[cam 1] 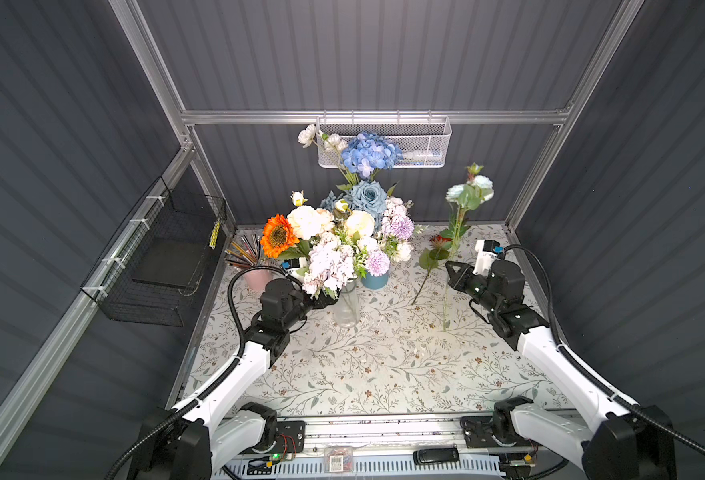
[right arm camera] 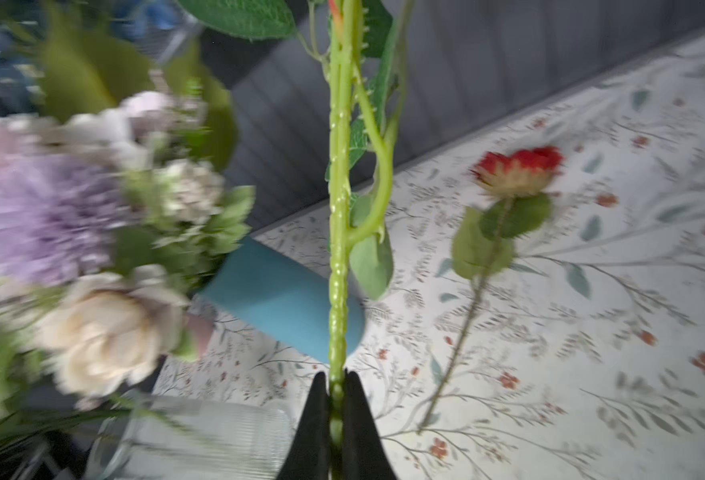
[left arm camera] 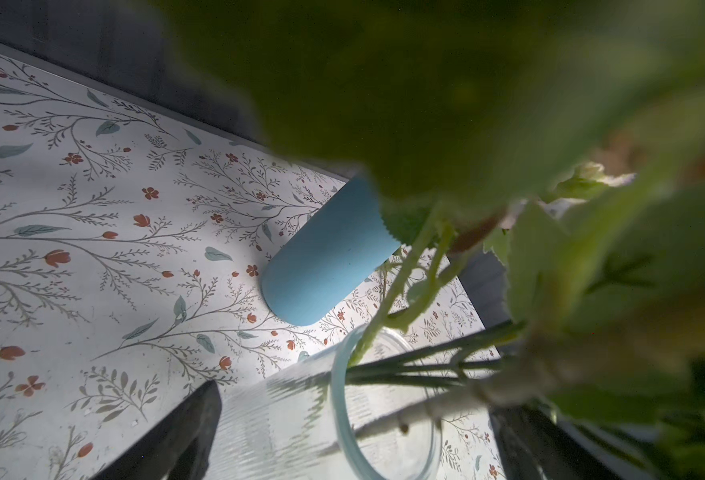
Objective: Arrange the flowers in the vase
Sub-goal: 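Lift the white rose stem and carry it toward the glass vase, then lower the white rose stem into the glass vase held by the left gripper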
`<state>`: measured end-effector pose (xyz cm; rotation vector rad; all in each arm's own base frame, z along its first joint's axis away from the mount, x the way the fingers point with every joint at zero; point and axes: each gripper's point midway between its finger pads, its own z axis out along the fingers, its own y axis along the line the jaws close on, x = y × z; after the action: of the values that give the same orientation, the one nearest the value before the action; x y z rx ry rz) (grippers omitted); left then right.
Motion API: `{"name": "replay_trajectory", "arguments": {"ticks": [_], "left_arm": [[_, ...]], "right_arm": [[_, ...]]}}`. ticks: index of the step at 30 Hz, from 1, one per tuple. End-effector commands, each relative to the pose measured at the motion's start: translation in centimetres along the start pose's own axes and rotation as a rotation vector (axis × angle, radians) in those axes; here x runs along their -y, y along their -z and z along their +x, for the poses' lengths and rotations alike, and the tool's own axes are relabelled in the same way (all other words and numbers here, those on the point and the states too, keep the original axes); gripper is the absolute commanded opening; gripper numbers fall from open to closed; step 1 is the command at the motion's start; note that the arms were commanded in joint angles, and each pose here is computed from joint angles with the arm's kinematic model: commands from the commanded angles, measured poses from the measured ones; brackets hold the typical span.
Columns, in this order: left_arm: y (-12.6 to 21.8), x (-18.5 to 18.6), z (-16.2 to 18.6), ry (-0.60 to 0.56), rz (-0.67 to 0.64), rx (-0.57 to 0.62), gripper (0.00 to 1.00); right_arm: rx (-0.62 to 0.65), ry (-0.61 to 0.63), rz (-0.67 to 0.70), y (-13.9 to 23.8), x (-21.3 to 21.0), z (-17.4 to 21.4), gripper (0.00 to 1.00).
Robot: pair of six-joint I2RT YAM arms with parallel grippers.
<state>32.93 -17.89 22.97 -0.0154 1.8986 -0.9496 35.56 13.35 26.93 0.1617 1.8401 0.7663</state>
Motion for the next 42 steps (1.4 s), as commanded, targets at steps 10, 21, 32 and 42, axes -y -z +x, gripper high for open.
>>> {"name": "replay_trajectory", "arguments": {"ticks": [10,21,32,42], "left_arm": [[0.8,1.1,-1.9,0.029,0.01,0.055,1.0],[0.8,0.6,-1.6,0.047,-0.004,0.057,1.0],[1.1,0.2,-1.1,0.043,-0.017,0.051,1.0],[1.1,0.1,-1.1,0.038,-0.029,0.047,1.0]], "right_arm": [[0.423,0.175,-0.48,3.4,-14.0,-3.2,0.0],[0.616,0.432,-0.88,5.6,-25.3,1.5,0.0],[0.679,0.553,-0.959,3.7,-29.9,2.4,0.0],[0.672,0.583,-0.967,-0.1,-31.0,3.2,0.03]]}}
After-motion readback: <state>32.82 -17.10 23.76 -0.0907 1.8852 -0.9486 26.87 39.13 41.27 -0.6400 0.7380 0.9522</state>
